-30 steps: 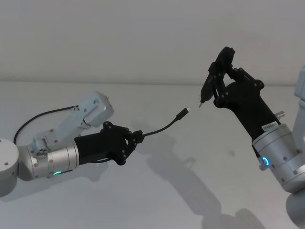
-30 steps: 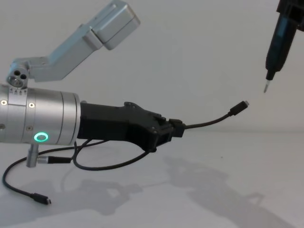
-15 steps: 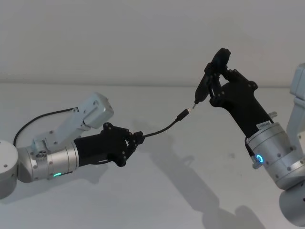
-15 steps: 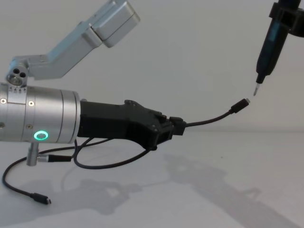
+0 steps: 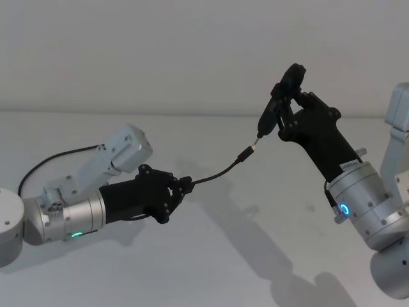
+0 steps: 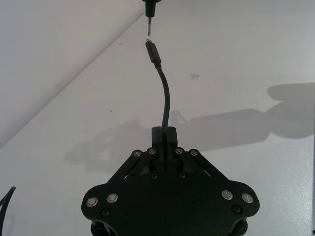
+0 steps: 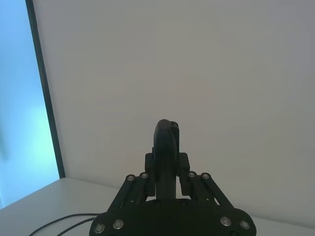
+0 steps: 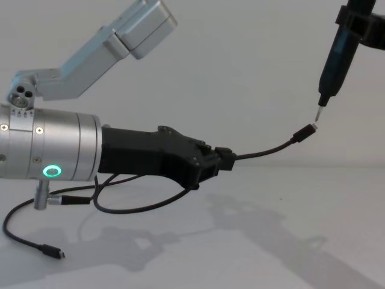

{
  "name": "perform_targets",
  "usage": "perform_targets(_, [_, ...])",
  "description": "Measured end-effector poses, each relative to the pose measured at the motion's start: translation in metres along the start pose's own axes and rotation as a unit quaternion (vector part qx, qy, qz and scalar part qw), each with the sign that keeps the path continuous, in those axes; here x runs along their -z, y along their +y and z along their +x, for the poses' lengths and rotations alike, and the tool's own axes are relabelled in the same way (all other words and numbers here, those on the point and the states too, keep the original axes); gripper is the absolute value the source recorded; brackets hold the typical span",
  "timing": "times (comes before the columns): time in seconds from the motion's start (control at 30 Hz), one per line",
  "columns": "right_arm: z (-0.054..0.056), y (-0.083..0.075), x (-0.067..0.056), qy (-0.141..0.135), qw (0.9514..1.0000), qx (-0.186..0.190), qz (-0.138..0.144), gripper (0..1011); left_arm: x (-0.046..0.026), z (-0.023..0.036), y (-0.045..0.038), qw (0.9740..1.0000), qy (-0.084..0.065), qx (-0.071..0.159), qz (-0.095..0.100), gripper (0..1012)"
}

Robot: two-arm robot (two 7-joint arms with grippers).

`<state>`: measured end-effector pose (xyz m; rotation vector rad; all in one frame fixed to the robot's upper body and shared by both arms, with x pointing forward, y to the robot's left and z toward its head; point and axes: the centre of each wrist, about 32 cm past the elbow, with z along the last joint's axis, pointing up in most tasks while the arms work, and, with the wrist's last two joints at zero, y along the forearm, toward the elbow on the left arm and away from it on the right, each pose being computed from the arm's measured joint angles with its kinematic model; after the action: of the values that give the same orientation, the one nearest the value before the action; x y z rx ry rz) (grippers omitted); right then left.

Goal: Pick up the data cable with the one hand.

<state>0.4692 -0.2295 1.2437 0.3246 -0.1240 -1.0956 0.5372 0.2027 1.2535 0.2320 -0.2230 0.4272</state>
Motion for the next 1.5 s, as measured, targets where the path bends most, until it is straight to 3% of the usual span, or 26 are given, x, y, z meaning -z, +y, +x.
perform_targets(1.5, [0.0018, -0.0015, 0.0022, 0.009, 1.0000, 0.000, -0.003, 274, -0.0001, 0.0000, 0.0000, 1.0000, 0.000, 0.000, 0.000, 37])
